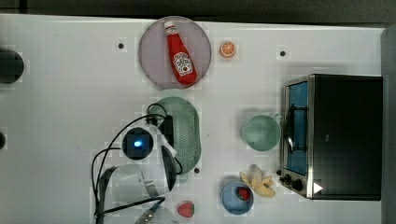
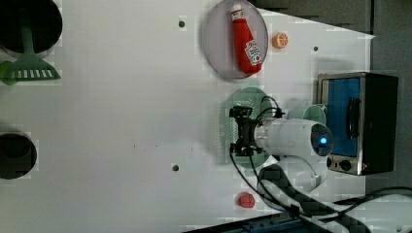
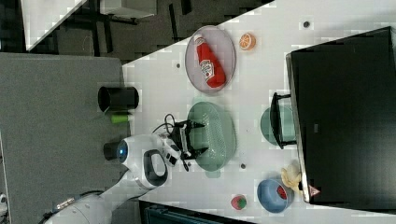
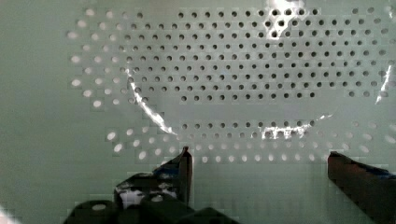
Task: Drag strainer right to left.
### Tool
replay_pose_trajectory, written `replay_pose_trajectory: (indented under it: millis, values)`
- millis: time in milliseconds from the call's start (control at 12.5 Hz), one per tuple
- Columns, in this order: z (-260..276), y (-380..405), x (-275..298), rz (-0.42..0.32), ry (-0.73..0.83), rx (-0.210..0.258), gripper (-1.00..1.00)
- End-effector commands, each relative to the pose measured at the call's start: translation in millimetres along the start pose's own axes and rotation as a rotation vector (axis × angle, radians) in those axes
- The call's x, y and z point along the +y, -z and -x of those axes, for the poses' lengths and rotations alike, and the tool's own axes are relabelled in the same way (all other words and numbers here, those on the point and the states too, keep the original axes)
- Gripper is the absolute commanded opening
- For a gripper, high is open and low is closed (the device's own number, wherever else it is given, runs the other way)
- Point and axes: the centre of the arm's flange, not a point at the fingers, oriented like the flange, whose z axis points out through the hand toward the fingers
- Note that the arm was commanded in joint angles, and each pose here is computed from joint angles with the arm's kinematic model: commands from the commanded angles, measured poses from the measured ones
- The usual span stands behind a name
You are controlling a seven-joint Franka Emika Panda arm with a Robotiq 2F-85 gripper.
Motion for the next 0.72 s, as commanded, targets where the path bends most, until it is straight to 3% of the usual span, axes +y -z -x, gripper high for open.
replay_pose_trajectory:
  millis: [80, 720]
  values:
    - [35.1, 3.3, 2.1, 0.004, 0.012, -0.001, 1.0]
    - [100.4, 0.5, -21.1, 0.039, -0.007, 0.004, 1.0]
